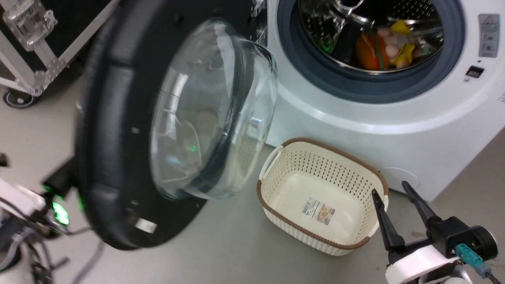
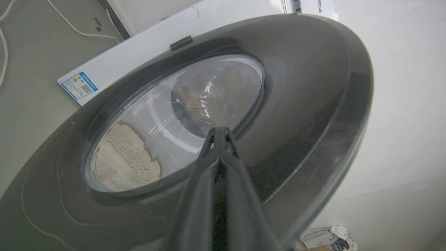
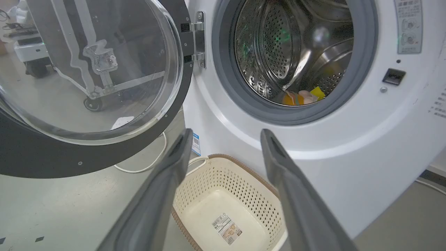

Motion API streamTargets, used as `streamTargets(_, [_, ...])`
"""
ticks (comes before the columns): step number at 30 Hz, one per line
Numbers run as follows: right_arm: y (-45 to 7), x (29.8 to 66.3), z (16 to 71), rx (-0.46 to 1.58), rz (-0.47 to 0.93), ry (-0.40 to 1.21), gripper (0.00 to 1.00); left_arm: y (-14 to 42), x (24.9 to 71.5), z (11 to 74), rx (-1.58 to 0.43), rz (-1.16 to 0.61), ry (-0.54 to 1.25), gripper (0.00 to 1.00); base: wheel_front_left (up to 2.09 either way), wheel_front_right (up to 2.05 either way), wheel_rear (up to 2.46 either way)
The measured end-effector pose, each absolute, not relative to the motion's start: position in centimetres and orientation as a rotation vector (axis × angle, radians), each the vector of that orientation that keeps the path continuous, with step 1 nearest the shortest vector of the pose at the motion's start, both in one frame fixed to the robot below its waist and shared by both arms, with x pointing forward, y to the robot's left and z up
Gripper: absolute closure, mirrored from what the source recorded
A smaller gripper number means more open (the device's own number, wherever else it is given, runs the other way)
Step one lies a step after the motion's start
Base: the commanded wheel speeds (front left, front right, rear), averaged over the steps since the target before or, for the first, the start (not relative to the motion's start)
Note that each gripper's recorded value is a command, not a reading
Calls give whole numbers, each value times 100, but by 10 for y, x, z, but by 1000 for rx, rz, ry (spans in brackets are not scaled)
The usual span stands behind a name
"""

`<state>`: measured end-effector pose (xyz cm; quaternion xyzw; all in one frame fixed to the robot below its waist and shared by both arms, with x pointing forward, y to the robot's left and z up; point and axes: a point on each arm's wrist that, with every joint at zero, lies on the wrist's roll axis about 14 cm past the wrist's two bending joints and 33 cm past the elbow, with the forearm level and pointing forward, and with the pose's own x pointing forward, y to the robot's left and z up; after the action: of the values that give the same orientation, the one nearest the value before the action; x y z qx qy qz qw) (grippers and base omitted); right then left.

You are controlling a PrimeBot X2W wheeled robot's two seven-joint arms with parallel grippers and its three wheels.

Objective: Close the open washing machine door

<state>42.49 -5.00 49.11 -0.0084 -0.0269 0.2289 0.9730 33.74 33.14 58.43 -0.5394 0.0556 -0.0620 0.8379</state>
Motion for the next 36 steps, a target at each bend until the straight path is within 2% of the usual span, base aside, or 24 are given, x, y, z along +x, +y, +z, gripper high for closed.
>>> streamTargets(7, [-76, 421, 506, -33, 375, -86, 0, 246, 328, 575, -1218, -366, 214, 100, 0, 0, 0])
streamTargets(17, [-132, 409, 505, -55, 219, -77, 0, 148, 344, 559, -1297, -551, 342, 100, 0, 0, 0])
streamTargets(26, [-193, 398, 498, -81, 53, -48, 0, 53, 377, 542, -1392, -687, 488, 100, 0, 0, 0])
streamTargets(36, [-262, 374, 486, -88, -156, 7, 0, -37, 438, 538, -1444, -787, 563, 100, 0, 0, 0])
